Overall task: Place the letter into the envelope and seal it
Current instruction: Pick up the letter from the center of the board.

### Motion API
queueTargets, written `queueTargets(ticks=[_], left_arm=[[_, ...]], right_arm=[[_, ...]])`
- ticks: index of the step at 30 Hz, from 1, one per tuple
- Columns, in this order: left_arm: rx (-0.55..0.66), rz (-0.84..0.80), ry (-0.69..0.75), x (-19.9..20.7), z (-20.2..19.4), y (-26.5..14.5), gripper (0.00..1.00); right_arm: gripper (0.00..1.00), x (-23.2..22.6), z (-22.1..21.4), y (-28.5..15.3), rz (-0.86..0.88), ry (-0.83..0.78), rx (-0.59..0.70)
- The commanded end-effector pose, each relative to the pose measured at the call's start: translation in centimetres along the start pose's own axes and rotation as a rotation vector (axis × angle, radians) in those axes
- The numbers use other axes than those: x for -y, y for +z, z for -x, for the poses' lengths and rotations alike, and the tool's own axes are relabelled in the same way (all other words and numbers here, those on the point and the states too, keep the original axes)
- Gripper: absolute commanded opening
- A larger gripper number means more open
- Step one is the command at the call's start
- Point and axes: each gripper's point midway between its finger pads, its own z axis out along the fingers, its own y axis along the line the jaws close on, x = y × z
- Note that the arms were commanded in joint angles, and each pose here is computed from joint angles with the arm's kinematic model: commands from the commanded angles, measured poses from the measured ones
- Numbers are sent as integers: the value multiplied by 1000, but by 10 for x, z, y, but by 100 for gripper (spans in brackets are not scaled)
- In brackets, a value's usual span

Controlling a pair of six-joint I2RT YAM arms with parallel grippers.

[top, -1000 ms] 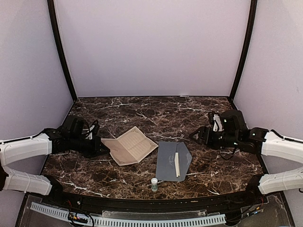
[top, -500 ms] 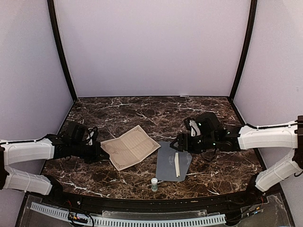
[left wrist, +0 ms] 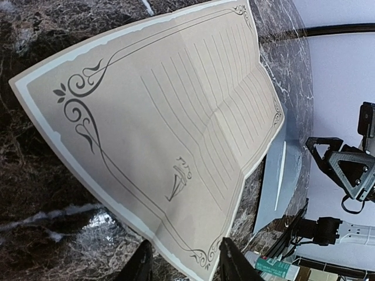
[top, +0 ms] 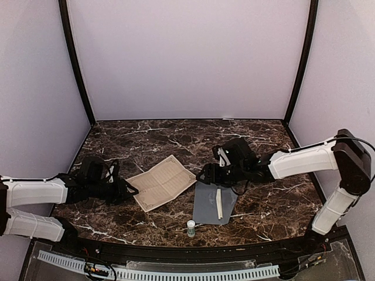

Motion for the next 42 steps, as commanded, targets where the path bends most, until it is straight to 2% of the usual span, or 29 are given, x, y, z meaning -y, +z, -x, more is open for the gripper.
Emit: queueTargets(ticks=[1,13,21,24,30,37,39,42], left_arm=[[48,-52,-12,7,8,1,39],[41,-65,-40,5,9,9,38],[33,-53,-43,1,7,11,38],[22,-55,-41,1,5,12,33],[5,-57,-38,1,3,15,31],[-15,-62,-39,1,0,17,30],[-18,-63,-40,1,0,17,30],[-20,-65,-36,1,-1,17,30]], right_arm=[[71,-8,10,11,33,11,20],[68,19,13,39,5,99,18],[59,17,17,53,53,124,16],[56,16,19,59,69,134,15],[51,15,24,74,83,150,8],[43,0,37,91,155,161,18],[37,-7,41,94,189,158,23],[15,-15,48,96,224,152,39]])
